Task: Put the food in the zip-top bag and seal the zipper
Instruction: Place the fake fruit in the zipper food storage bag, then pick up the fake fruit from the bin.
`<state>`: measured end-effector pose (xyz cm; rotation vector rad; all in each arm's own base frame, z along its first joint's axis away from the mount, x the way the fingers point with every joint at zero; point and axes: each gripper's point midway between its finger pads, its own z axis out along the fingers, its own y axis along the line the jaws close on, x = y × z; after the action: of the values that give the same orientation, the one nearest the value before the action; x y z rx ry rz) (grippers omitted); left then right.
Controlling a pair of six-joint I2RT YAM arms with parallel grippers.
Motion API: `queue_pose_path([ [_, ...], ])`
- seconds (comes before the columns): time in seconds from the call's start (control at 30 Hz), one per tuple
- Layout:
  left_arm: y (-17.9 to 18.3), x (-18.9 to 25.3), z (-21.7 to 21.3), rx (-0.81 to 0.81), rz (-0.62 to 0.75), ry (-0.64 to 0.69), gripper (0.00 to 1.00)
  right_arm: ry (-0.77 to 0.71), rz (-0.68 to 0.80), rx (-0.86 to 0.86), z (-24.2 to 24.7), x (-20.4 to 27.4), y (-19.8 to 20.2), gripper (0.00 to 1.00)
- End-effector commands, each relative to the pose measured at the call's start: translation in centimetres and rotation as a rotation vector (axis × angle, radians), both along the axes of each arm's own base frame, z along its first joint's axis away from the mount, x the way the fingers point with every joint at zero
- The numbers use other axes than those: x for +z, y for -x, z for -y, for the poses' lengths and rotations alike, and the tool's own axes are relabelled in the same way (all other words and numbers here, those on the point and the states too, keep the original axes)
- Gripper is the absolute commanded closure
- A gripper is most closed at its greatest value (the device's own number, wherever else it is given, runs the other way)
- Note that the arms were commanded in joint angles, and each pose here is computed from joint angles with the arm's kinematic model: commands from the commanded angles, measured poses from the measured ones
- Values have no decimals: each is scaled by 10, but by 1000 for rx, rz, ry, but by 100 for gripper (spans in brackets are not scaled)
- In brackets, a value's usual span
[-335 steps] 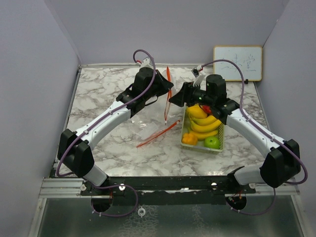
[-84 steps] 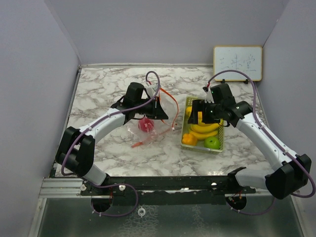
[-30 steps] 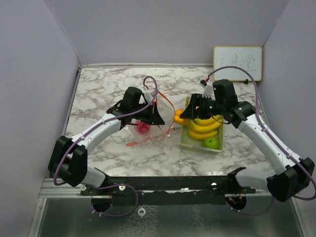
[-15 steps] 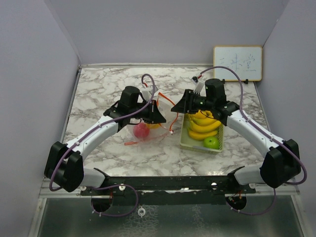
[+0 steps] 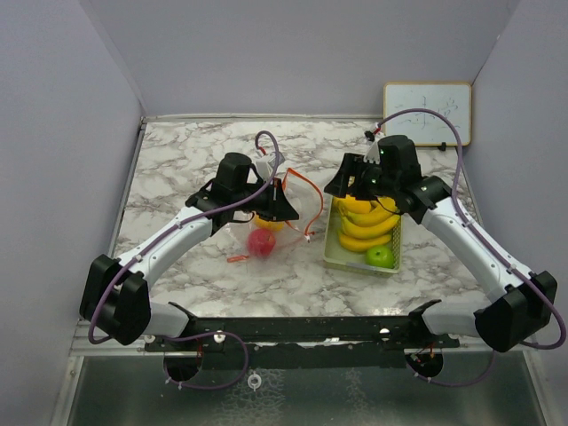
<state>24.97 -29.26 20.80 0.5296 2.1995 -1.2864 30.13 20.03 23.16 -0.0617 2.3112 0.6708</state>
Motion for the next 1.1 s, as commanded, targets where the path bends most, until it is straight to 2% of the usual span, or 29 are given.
queue_pose_path([
  [0.0,-2,5,5,-31,35,4,100,344,-318,-102,75,-75,75,16],
  [0.1,-2,2,6,-34,24,7,100,356,-354,-101,82,-94,91,9],
  [0.3,1,-3,6,-47,7,4,100,429,-464,-138,91,-130,98,6],
  [0.57,-1,-5,7,-41,4,8,100,549,-505,-178,103,-167,87,6],
  [0.73,-3,-8,9,-42,1,6,100,568,-547,-174,103,-184,88,7],
  [0.9,-4,-10,10,-42,-4,3,100,562,-538,-171,103,-176,89,20],
  [0.97,-4,-10,9,-45,-6,1,100,545,-504,-177,102,-158,85,33],
  [1.07,-2,-10,8,-50,-7,-4,100,492,-430,-172,94,-117,74,37],
])
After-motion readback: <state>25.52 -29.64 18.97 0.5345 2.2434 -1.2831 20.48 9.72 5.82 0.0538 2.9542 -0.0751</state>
